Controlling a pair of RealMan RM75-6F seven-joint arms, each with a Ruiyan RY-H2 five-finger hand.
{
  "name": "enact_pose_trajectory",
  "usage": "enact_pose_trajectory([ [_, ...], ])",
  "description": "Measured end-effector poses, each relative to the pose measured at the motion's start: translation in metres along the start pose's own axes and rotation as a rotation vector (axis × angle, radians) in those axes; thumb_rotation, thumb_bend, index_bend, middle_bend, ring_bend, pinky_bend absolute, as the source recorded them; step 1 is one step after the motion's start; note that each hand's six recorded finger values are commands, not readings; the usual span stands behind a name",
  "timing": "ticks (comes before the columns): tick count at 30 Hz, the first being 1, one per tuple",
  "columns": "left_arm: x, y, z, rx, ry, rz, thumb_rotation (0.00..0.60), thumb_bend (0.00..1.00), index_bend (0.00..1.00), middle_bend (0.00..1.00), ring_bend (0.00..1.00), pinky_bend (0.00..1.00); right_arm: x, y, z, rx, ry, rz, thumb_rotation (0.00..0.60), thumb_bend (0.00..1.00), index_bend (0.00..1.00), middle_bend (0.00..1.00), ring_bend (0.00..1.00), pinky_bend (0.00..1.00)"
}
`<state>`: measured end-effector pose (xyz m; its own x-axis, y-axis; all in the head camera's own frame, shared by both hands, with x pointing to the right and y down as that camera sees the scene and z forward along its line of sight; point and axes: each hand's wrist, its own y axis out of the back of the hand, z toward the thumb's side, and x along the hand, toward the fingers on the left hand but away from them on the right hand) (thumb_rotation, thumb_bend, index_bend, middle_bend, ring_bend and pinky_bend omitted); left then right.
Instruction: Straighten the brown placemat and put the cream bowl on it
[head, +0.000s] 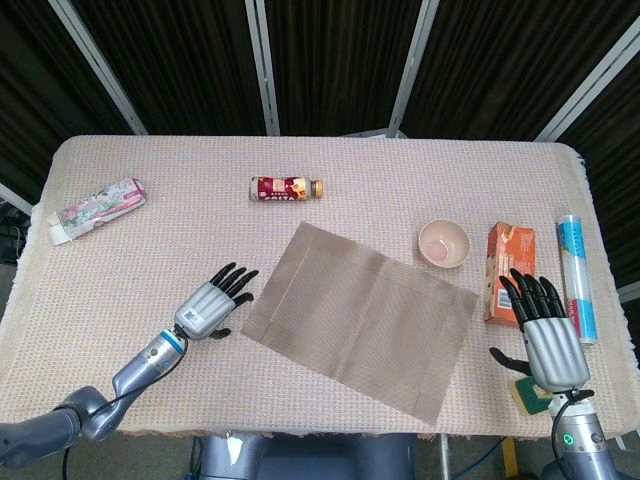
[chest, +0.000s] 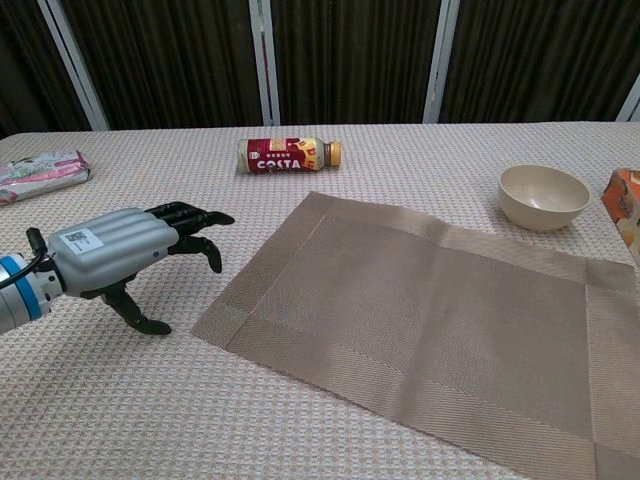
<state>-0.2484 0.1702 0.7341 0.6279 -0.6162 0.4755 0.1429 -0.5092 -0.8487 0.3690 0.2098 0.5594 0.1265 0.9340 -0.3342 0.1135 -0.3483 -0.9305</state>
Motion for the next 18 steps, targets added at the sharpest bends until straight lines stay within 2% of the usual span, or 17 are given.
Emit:
enact_pose_trajectory([
  [11, 0.009, 0.007, 0.011, 0.015, -0.025, 0.02, 0.6, 0.16, 0.31, 0.0, 0.0, 0.0, 0.002, 0.002, 0.0, -0.003, 0.003, -0.004, 0.6, 0.0, 0.0, 0.0, 0.0, 0.0],
  [18, 0.013, 0.003, 0.021, 0.017, -0.036, 0.005, 0.6, 0.17, 0.31, 0.0, 0.0, 0.0, 0.003, 0.004, 0.0, -0.009, 0.003, -0.008, 0.6, 0.0, 0.0, 0.0, 0.0, 0.0],
])
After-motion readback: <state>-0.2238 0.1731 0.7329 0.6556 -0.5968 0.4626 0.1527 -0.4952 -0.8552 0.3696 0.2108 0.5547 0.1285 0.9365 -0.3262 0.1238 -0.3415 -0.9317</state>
